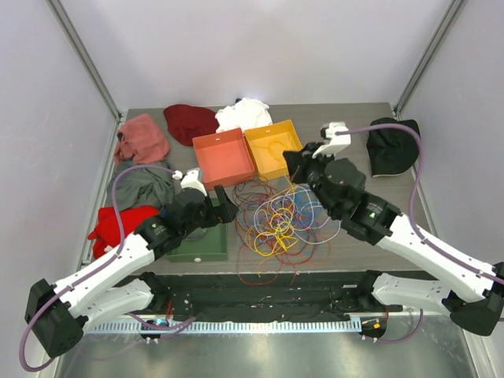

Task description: Untangle the cables

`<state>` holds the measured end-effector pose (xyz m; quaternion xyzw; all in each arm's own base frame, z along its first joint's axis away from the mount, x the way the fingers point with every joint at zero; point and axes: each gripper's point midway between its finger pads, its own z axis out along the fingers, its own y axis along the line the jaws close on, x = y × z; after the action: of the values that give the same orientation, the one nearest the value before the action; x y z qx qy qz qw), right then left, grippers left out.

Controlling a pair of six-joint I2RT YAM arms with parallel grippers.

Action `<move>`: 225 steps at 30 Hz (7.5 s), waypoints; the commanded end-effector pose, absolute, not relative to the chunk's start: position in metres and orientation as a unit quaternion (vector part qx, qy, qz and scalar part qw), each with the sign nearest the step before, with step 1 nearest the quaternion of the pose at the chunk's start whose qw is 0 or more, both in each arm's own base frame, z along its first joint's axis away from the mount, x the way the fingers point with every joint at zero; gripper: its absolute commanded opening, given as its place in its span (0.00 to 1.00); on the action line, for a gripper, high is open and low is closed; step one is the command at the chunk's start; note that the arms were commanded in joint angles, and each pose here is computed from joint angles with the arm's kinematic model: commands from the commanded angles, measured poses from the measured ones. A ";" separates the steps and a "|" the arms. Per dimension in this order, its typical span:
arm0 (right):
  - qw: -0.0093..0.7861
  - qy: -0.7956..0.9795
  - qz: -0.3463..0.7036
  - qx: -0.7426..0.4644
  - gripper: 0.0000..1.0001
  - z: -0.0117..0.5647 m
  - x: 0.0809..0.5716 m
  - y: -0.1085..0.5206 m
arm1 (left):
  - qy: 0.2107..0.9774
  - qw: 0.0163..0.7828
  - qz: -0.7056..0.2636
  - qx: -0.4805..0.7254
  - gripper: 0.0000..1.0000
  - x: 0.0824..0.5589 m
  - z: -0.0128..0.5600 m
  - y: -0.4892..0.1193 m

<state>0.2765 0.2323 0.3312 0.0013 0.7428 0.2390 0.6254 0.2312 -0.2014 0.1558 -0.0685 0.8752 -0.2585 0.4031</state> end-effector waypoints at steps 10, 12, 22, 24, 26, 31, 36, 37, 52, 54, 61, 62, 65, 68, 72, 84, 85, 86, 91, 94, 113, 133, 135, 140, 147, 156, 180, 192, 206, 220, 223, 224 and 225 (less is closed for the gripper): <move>0.720 0.659 0.216 0.016 0.01 0.482 0.335 0.222 | 0.850 0.432 -0.289 -0.080 1.00 0.229 0.179 -0.199; 0.714 0.660 0.232 0.032 0.01 0.484 0.357 0.224 | 0.851 0.433 -0.287 -0.079 1.00 0.228 0.179 -0.196; 0.766 0.583 0.264 0.058 0.01 0.593 0.407 0.219 | 0.843 0.451 -0.280 -0.083 1.00 0.225 0.190 -0.185; 0.775 0.569 0.269 0.058 0.01 0.611 0.412 0.221 | 0.844 0.452 -0.278 -0.082 1.00 0.225 0.190 -0.184; 0.778 0.563 0.272 0.056 0.01 0.618 0.415 0.223 | 0.843 0.453 -0.278 -0.082 1.00 0.225 0.191 -0.184; 0.789 0.539 0.284 0.071 0.01 0.633 0.427 0.214 | 0.845 0.452 -0.276 -0.081 1.00 0.225 0.189 -0.184; 0.786 0.532 0.310 0.061 0.01 0.639 0.424 0.216 | 0.832 0.464 -0.295 -0.076 1.00 0.229 0.200 -0.191; 0.782 0.533 0.317 0.058 0.01 0.638 0.422 0.219 | 0.828 0.467 -0.301 -0.075 1.00 0.231 0.202 -0.194; 0.704 0.564 0.430 0.053 0.01 0.605 0.359 0.223 | 0.651 0.659 -0.375 0.012 1.00 0.291 0.301 -0.255; 0.697 0.564 0.440 0.049 0.01 0.604 0.349 0.223 | 0.648 0.673 -0.354 0.036 1.00 0.302 0.300 -0.263; 0.679 0.563 0.469 0.036 0.01 0.606 0.326 0.223 | 0.616 0.696 -0.360 0.076 1.00 0.322 0.307 -0.296; 0.676 0.564 0.473 0.032 0.01 0.605 0.324 0.224 | 0.605 0.700 -0.371 0.083 1.00 0.323 0.312 -0.302; 0.672 0.567 0.475 0.029 0.01 0.604 0.318 0.223 | 0.596 0.698 -0.385 0.097 1.00 0.326 0.311 -0.319; 0.676 0.571 0.465 0.030 0.01 0.603 0.316 0.218 | 0.592 0.694 -0.395 0.111 1.00 0.322 0.309 -0.330; 0.685 0.569 0.455 0.030 0.01 0.605 0.312 0.212 | 0.587 0.700 -0.393 0.102 1.00 0.315 0.308 -0.320; 0.664 0.571 0.482 0.034 0.01 0.594 0.314 0.222 | 0.577 0.689 -0.411 0.151 1.00 0.263 0.307 -0.304; 0.661 0.570 0.487 0.033 0.01 0.594 0.314 0.224 | 0.577 0.687 -0.413 0.156 1.00 0.262 0.306 -0.307; 0.657 0.569 0.494 0.037 0.01 0.595 0.313 0.225 | 0.577 0.686 -0.412 0.162 1.00 0.261 0.305 -0.311; 0.643 0.567 0.514 0.030 0.01 0.595 0.308 0.230 | 0.594 0.670 -0.408 0.177 1.00 0.270 0.289 -0.336; 0.642 0.565 0.518 0.026 0.01 0.598 0.301 0.229 | 0.612 0.668 -0.393 0.157 0.96 0.288 0.277 -0.344; 0.695 0.590 0.408 0.055 0.01 0.562 0.318 0.195 | 0.671 0.644 -0.339 0.139 0.00 0.335 0.347 -0.334; 0.712 0.619 0.330 0.034 0.01 0.508 0.404 0.225 | 0.738 0.581 -0.326 0.108 0.00 0.452 0.356 -0.342; 0.710 0.626 0.321 0.035 0.01 0.496 0.411 0.224 | 0.755 0.563 -0.322 0.099 0.00 0.462 0.329 -0.342; 0.706 0.636 0.309 0.038 0.01 0.479 0.426 0.222 | 0.774 0.547 -0.310 0.081 0.00 0.483 0.291 -0.338; 0.702 0.647 0.293 0.044 0.01 0.454 0.445 0.217 | 0.787 0.544 -0.284 0.063 0.00 0.515 0.268 -0.330; 0.662 0.693 0.280 0.065 0.01 0.376 0.495 0.216 | 0.840 0.463 -0.272 0.073 0.02 0.528 0.191 -0.349; 0.614 0.715 0.323 0.085 0.01 0.313 0.529 0.238 | 0.849 0.478 -0.225 -0.028 1.00 0.474 0.226 -0.283; 0.566 0.767 0.290 0.083 0.01 0.231 0.549 0.245 | 0.869 0.462 -0.144 -0.101 1.00 0.395 0.246 -0.214; 0.505 0.844 0.176 0.047 0.50 0.177 0.531 0.230 | 0.874 0.451 -0.153 -0.096 1.00 0.306 0.216 -0.182; 0.559 0.812 0.160 0.061 0.67 0.235 0.436 0.204 | 0.883 0.432 -0.171 -0.070 1.00 0.294 0.201 -0.197; 0.554 0.812 0.179 0.041 0.65 0.229 0.388 0.208 | 0.893 0.411 -0.178 -0.050 1.00 0.290 0.189 -0.210; 0.559 0.806 0.190 0.038 0.64 0.236 0.373 0.207 | 0.896 0.405 -0.178 -0.046 1.00 0.289 0.185 -0.212; 0.554 0.809 0.196 0.035 0.63 0.230 0.361 0.208 | 0.898 0.400 -0.178 -0.042 1.00 0.288 0.182 -0.215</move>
<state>0.4002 0.1944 0.2281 0.0468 0.8228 0.1546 0.5450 0.2902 -0.1977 0.1894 -0.0639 0.8938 -0.1612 0.4136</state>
